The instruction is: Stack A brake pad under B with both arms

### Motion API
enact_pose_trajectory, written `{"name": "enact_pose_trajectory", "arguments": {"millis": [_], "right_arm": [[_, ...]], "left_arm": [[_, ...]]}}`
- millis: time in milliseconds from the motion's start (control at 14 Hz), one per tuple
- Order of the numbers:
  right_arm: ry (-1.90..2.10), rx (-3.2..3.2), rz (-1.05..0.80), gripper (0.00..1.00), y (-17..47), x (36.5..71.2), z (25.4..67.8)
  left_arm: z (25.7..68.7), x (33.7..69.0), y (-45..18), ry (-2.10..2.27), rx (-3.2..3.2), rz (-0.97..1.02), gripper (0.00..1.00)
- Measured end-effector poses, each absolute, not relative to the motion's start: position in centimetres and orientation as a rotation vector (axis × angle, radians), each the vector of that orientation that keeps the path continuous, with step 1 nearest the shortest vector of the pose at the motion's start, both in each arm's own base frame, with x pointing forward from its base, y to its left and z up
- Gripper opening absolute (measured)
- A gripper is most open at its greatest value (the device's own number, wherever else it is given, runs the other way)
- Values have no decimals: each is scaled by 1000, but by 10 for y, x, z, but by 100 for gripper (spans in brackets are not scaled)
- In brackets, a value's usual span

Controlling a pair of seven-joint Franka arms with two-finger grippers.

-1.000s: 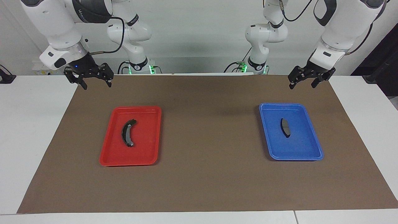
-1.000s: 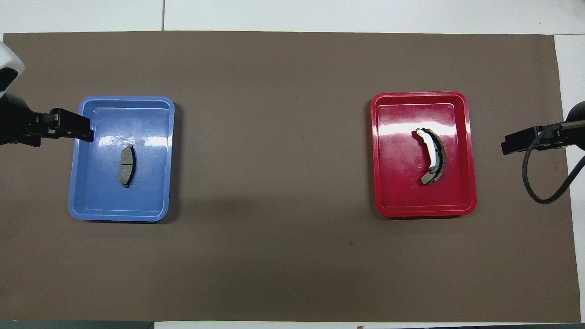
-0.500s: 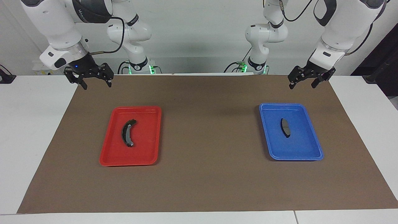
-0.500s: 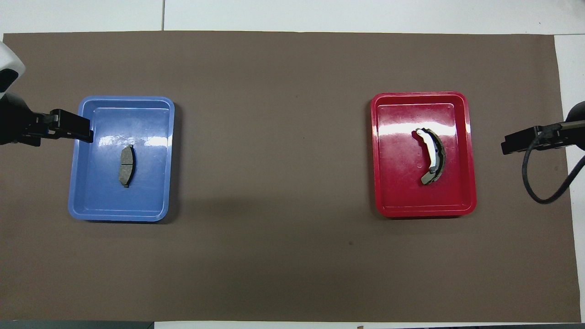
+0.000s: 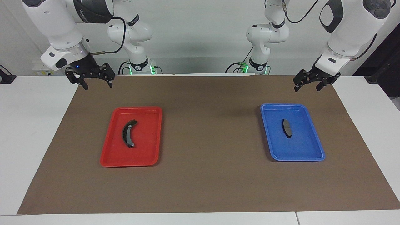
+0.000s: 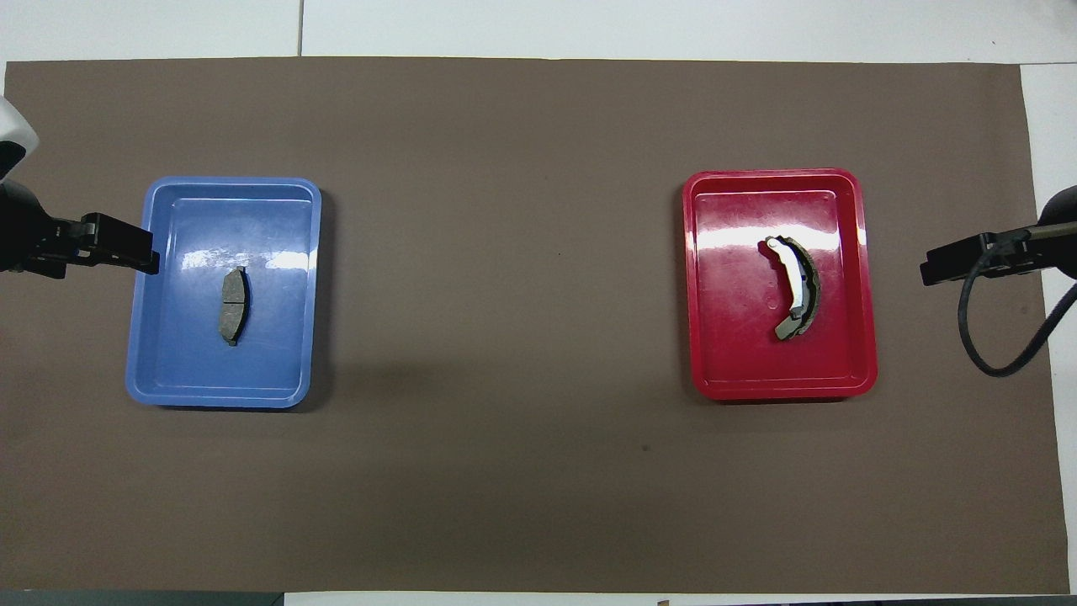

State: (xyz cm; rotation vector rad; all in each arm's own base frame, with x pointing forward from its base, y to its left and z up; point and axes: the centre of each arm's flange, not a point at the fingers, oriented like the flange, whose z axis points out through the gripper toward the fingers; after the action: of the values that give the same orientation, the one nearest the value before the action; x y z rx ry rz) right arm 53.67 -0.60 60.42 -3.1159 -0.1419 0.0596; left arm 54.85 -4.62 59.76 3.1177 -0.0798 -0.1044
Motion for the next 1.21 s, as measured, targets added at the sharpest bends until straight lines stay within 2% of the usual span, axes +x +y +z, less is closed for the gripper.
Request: {"name": "enact_pose_trajectory", "arguments": {"millis": [286, 571, 929, 1214], "right_arm": [[-141, -3117, 31, 100, -6, 540, 599], [-142, -3120, 5, 100, -3, 553, 575], [-119, -3132, 12, 99, 18, 588, 513], [-98, -3121, 34, 100, 22, 594, 455]], "left_arm": [[562, 552, -44, -117, 3115, -121, 100], [512, 555, -31, -134, 3113, -123, 100], [440, 553, -25, -147, 3117, -20, 100], [374, 542, -19, -176, 3120, 111, 100]]}}
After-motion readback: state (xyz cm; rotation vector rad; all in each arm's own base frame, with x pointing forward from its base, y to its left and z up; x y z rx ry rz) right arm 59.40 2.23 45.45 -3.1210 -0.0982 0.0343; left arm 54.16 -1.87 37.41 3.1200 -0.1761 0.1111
